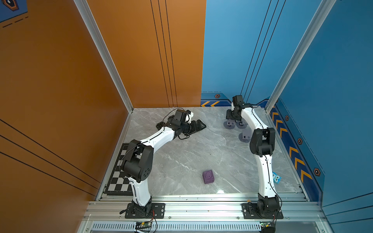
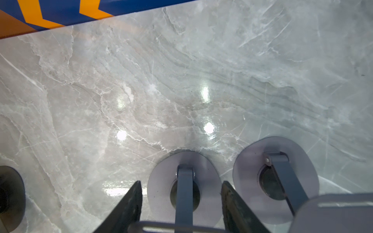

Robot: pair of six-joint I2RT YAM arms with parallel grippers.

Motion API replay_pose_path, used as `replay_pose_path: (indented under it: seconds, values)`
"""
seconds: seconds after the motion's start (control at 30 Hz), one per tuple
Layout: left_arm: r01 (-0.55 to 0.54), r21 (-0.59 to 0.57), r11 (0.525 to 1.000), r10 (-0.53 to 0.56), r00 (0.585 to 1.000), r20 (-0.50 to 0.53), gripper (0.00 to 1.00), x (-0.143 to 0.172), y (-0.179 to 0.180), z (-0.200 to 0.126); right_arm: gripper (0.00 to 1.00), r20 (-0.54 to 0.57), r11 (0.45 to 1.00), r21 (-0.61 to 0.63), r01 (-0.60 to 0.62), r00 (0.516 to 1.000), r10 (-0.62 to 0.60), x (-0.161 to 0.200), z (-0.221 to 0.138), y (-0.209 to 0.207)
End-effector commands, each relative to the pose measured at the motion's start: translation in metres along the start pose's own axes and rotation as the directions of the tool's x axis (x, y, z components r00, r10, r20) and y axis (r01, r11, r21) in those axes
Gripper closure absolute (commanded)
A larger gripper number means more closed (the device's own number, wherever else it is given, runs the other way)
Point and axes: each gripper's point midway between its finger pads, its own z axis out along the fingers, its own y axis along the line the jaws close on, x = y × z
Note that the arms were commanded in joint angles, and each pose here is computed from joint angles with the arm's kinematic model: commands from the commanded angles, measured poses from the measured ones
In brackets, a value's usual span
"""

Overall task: Open the phone stand
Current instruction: Place the phone stand at the center of the board.

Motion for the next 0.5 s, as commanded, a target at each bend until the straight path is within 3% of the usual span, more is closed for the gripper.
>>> replay_pose_path:
  seconds: [0.0,0.17,0.3,0.37,0.4,0.47]
  values:
    - [-0.004,0.006,1.000,0.004,1.000,0.002,0.02,-0.004,-0.007,0.004,0.57,0.013,1.000,-0.022,-0.009,1.000,0.009,-0.006,-0.002,0.001]
    - [-0.004,0.007,1.000,0.004,1.000,0.000,0.02,-0.002,-0.007,0.003,0.49,0.011,1.000,-0.021,-0.005,1.000,0.006,-0.005,-0.003,0.002]
    - [-0.008,0.010,1.000,0.008,1.000,-0.001,0.02,-0.001,-0.008,0.002,0.35,0.015,1.000,-0.018,-0.005,1.000,0.005,-0.007,-0.007,0.001]
    - [-0.009,0.011,1.000,0.009,1.000,-0.002,0.02,0.000,-0.008,0.001,0.21,0.020,1.000,-0.013,-0.004,1.000,0.004,-0.009,-0.010,0.000]
    - [-0.010,0.011,1.000,0.010,1.000,-0.001,0.02,-0.001,-0.008,0.000,0.05,0.026,1.000,-0.008,-0.004,1.000,0.004,-0.010,-0.013,-0.001]
    - [-0.012,0.013,1.000,0.012,1.000,0.000,0.02,-0.001,-0.009,-0.002,0.00,0.041,1.000,-0.006,-0.003,0.999,0.003,-0.015,-0.021,0.000]
